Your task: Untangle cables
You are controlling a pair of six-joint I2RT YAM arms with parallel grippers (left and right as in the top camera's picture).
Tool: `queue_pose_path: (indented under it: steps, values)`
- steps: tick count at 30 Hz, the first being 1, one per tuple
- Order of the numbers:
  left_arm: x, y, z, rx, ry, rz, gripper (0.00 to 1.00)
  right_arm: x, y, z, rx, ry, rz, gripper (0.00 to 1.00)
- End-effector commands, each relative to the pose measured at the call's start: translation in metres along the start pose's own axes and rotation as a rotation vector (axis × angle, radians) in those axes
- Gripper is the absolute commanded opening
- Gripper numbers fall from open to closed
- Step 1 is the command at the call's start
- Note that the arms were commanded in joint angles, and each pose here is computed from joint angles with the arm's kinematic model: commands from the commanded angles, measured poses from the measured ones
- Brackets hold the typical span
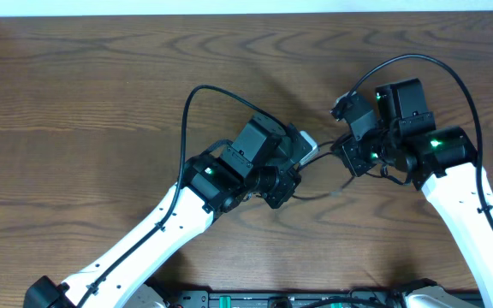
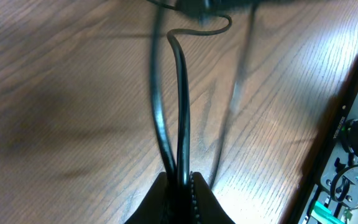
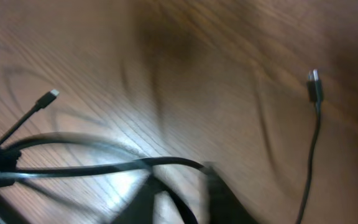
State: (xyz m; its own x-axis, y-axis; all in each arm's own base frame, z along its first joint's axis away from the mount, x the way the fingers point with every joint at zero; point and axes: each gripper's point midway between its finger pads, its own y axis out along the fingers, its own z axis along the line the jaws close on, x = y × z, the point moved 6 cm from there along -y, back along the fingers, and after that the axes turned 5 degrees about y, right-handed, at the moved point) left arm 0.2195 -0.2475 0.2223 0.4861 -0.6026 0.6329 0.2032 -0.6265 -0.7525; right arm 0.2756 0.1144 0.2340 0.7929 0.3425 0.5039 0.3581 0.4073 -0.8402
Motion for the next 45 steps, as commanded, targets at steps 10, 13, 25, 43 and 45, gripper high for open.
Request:
queue_pose_path:
  steps: [10, 13, 25, 43, 45]
  values:
    - [-0.009, 0.0, -0.002, -0.024, -0.004, 0.039, 0.35, 0.019, -0.004, -0.009, -0.055, 0.322, -0.107, 0.01]
    - [-0.013, 0.0, -0.003, -0.026, -0.012, 0.062, 0.44, 0.019, -0.005, -0.016, -0.121, 0.39, -0.12, 0.01]
    - [-0.02, 0.0, 0.0, 0.002, -0.023, 0.1, 0.54, 0.03, -0.046, -0.008, -0.119, 0.421, -0.298, 0.01]
    - [0.018, 0.017, 0.006, -0.024, -0.063, -0.082, 0.57, 0.0, -0.104, 0.016, -0.087, 0.364, -0.382, 0.01]
    - [0.023, 0.017, 0.007, -0.014, -0.085, -0.109, 0.58, 0.0, -0.103, 0.016, -0.089, 0.363, -0.376, 0.01]
